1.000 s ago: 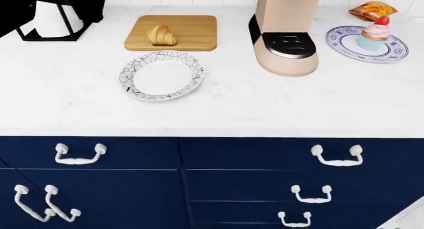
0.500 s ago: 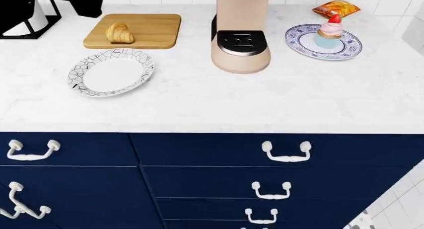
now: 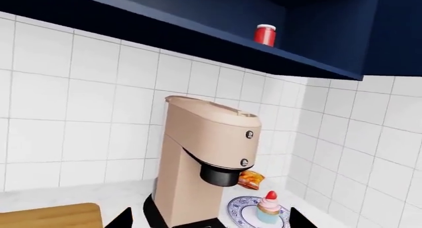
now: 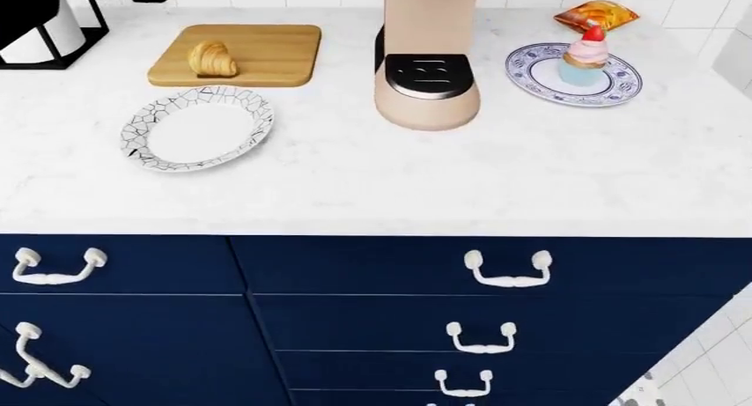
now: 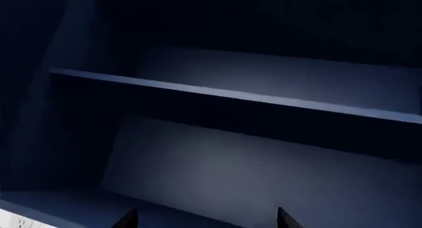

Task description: From the different types of pastries on the counter, select a croissant and place it on the cutting board. Then retrieve a jar of jam from the cabinet and place it alongside the croissant on the cutting board.

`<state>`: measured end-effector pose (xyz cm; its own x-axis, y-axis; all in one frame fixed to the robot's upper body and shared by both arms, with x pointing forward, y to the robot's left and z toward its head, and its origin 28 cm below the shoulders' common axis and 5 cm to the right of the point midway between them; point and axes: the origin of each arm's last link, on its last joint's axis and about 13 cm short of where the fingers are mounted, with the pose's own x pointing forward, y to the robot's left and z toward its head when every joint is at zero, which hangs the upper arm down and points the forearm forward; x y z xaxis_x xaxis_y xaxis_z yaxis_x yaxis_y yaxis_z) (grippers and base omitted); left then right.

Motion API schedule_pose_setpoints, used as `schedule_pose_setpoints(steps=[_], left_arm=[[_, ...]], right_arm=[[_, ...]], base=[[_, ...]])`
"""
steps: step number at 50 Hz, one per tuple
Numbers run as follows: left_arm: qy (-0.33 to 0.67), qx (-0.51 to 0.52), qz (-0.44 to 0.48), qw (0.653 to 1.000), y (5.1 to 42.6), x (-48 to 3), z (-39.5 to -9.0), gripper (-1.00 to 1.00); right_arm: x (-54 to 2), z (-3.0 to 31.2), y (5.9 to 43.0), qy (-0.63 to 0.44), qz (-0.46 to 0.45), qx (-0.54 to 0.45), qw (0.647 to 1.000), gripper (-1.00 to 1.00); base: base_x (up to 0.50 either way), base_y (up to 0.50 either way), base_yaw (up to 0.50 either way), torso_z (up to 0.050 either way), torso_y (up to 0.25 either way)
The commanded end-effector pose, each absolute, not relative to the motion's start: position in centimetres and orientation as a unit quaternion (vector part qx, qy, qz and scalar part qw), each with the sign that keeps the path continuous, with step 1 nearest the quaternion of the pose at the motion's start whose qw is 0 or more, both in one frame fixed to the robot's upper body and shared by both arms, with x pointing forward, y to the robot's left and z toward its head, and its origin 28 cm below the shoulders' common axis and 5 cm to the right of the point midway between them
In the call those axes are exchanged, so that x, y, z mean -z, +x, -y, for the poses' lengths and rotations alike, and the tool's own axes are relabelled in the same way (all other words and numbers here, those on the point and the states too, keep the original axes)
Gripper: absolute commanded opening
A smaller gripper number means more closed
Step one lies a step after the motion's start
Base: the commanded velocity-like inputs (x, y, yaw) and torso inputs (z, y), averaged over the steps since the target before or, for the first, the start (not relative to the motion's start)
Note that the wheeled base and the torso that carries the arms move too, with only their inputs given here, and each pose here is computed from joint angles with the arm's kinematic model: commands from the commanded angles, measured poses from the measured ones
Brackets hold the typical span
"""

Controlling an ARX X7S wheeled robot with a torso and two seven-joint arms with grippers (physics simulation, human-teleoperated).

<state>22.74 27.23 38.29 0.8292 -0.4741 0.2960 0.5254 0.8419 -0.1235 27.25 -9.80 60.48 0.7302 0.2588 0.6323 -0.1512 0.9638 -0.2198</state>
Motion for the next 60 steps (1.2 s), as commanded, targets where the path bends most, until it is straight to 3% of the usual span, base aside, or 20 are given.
schedule_pose_setpoints(steps=[1,20,60], left_arm=[[-0.114,0.271,0.136,0.946,22.7,-38.5,-27.2,1.00],[-0.137,0.294,0.183,0.928,20.6,-41.0,-26.9,1.00],[-0.122,0.286,0.180,0.933,23.1,-40.3,-26.0,1.00]], right_arm=[[-60.0,9.6,27.8,-0.049,0.301,-0.052,0.951,1.00],[-59.9,9.7,27.9,-0.044,0.296,-0.036,0.953,1.00],[-59.9,9.7,27.9,-0.044,0.296,-0.036,0.953,1.00]], base=[[0.00,0.00,0.00,0.000,0.000],[0.00,0.00,0.00,0.000,0.000],[0.00,0.00,0.00,0.050,0.000]])
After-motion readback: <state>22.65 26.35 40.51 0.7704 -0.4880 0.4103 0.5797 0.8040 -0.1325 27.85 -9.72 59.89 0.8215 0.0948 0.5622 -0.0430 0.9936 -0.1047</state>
